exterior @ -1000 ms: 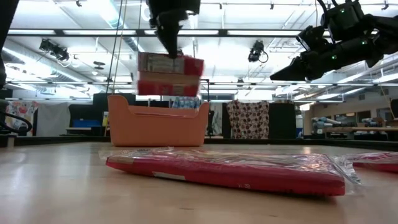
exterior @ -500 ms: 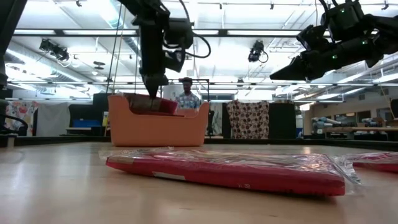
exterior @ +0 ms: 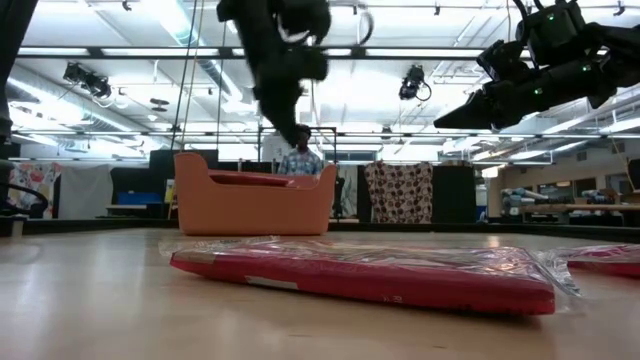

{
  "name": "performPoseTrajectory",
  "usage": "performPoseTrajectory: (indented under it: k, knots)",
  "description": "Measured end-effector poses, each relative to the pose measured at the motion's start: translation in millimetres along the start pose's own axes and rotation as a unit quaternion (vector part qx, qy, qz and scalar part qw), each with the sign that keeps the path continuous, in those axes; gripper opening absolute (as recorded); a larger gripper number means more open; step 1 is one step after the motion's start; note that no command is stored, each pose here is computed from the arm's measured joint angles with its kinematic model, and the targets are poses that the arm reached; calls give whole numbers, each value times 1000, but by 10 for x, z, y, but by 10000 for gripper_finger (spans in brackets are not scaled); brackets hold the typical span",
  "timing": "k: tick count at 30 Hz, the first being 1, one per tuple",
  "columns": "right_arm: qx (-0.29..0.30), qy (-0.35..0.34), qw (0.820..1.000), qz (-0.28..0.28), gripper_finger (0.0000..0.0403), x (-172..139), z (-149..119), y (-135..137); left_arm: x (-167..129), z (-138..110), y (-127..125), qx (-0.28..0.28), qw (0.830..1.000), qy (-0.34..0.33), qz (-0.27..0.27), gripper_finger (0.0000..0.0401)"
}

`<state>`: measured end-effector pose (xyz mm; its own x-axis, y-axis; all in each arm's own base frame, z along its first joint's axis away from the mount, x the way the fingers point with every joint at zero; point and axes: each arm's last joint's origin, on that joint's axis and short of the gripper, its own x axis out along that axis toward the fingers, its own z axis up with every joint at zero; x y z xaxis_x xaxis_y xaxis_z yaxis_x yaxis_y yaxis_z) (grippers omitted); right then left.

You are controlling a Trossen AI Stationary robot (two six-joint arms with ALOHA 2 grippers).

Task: Sort popcorn bags into baskets
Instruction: Put the center red popcorn pack into the orange bin

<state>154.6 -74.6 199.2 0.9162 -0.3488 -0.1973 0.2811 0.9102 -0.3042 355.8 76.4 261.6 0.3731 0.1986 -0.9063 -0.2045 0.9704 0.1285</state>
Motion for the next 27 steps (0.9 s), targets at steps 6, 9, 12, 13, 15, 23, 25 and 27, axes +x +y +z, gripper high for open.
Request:
performPoseTrajectory:
  k: [6, 9, 12, 13, 15, 23, 25, 27]
  knots:
    - [0, 1, 1000, -2, 94, 0, -2, -2, 71, 162, -587, 16, 987, -67, -145, 171]
    - [0, 2, 1000, -3, 94, -1, -4, -4, 114, 163, -885, 47, 981, -73, -171, 167]
    - [0, 1, 1000, -7, 94, 0, 0, -10, 203, 117, -1161, 80, 978, -60, -184, 167]
    - [1, 4, 1000, -10, 94, -2, -4, -15, 242, 103, -1239, 88, 977, -56, -188, 167]
    - [1, 3, 1000, -15, 94, -1, 0, -20, 313, 66, -1394, 102, 974, -47, -195, 166]
    - [1, 5, 1000, -19, 94, -3, -4, -26, 645, -118, -1926, 147, 953, -1, -266, 166]
    - [1, 5, 1000, -19, 94, -3, -4, -27, 735, -184, -2009, 150, 950, 22, -274, 166]
    - [1, 6, 1000, -19, 94, -3, -5, -27, 812, -221, -2044, 150, 951, 34, -268, 166]
